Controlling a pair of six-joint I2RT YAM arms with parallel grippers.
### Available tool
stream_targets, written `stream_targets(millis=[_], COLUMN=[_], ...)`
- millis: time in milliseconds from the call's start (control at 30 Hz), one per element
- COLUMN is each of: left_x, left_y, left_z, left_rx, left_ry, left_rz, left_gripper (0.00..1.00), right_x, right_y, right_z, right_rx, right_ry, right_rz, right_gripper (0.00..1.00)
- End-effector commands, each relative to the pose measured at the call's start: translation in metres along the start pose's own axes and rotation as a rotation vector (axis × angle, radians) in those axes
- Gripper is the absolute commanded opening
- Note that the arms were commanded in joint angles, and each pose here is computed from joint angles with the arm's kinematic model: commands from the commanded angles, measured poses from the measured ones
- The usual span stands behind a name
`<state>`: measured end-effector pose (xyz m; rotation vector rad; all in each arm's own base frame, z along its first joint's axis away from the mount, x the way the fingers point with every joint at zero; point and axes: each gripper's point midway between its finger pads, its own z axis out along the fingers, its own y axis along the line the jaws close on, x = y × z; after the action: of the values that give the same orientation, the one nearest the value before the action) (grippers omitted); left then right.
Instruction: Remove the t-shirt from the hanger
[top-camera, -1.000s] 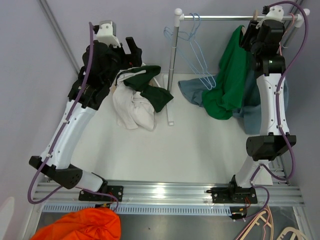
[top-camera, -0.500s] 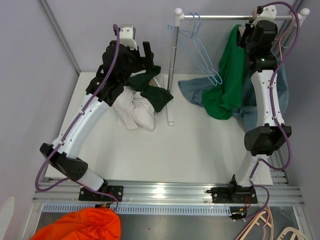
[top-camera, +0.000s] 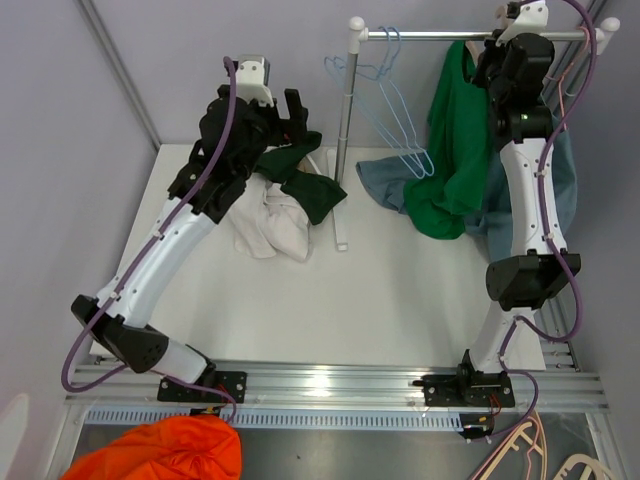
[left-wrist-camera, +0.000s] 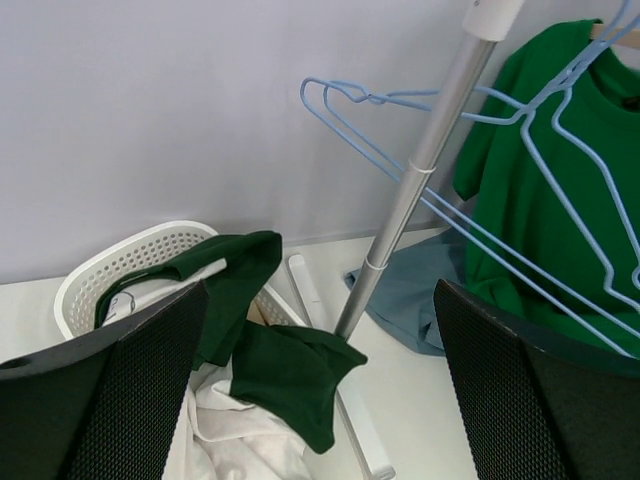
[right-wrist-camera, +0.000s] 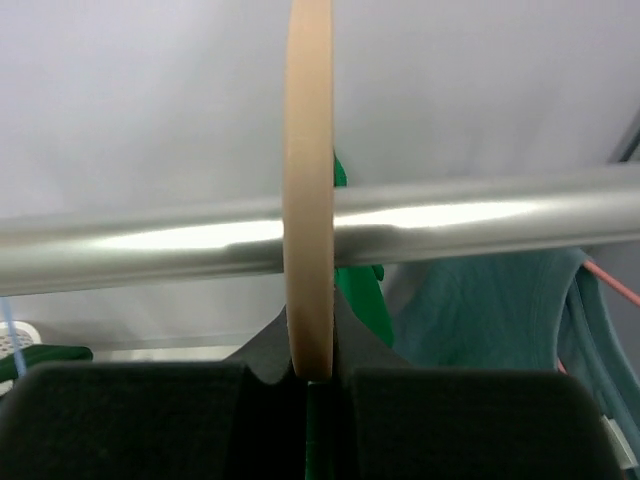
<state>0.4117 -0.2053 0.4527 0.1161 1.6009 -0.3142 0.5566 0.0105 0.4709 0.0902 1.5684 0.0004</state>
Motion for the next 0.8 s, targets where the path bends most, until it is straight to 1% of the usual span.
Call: stream_targets(millis=[0,100,233,300,333,367,400,433,467,500,533,633,700,733,767], left_x=[-0.038,-0.042,-0.045,-0.047,-0.051,-0.054,-0.049,-0.054,-0.052,-0.051,-0.051,-0.048,-0.047,-0.032,-0.038], left_y=[-0.007,-0.009,-0.013,-0.017,-0.014,-0.018,-0.019,-0.017,-0.019,-0.019,-0.019,-0.024,-0.037,-0.051,-0.055], left_z=[-0.024,-0.032,-0.042,-0.048,-0.054,-0.059,-0.061,-0.068,-0.071,-0.073,-0.076,-0.086,-0.098,-0.102,-0.112], left_rx=[0.032,0.042,0.053,0.061,0.052,0.06,0.061,0.058,0.065,0.067,0.069,0.092,0.142,0.18,0.2], left_ry=[-0.115,-0.13,-0.134,-0.137,-0.149,-0.158,-0.152,-0.169,-0.167,-0.168,-0.168,-0.156,-0.154,-0.13,-0.155], left_rz=[-0.003,-0.005,-0.007,-0.004,0.0,0.0,0.005,0.005,0.007,0.004,-0.001,-0.004,0.004,0.028,0.021], left_gripper=[0.99,0.99,0.99,0.99,0.99,0.99,0.99,0.99,0.99,0.99,0.99,0.99,0.99,0.99,0.99], right_x=[-0.078,-0.092,-0.098,-0.085,-0.094,-0.093,-0.079,-0.091,-0.09,-0.079,-0.083,-0.062,-0.052,-0.03,-0.036], right_y=[0.012,0.016,0.022,0.022,0.02,0.019,0.019,0.018,0.017,0.017,0.014,0.014,0.012,0.011,0.008], right_z=[-0.033,-0.05,-0.074,-0.079,-0.094,-0.099,-0.099,-0.116,-0.122,-0.123,-0.133,-0.141,-0.153,-0.152,-0.168], right_rx=[-0.059,-0.071,-0.069,-0.043,-0.037,-0.032,-0.033,-0.04,-0.039,-0.037,-0.029,-0.021,0.005,0.024,0.046], right_ry=[-0.192,-0.211,-0.2,-0.165,-0.184,-0.18,-0.154,-0.184,-0.185,-0.163,-0.172,-0.098,-0.067,-0.023,-0.053], right_rz=[-0.017,0.006,0.03,0.03,0.041,0.047,0.048,0.057,0.069,0.073,0.083,0.105,0.137,0.143,0.168], right_gripper=[0.0,0.0,0.0,0.0,0.0,0.0,0.0,0.0,0.0,0.0,0.0,0.0,0.0,0.0,0.0])
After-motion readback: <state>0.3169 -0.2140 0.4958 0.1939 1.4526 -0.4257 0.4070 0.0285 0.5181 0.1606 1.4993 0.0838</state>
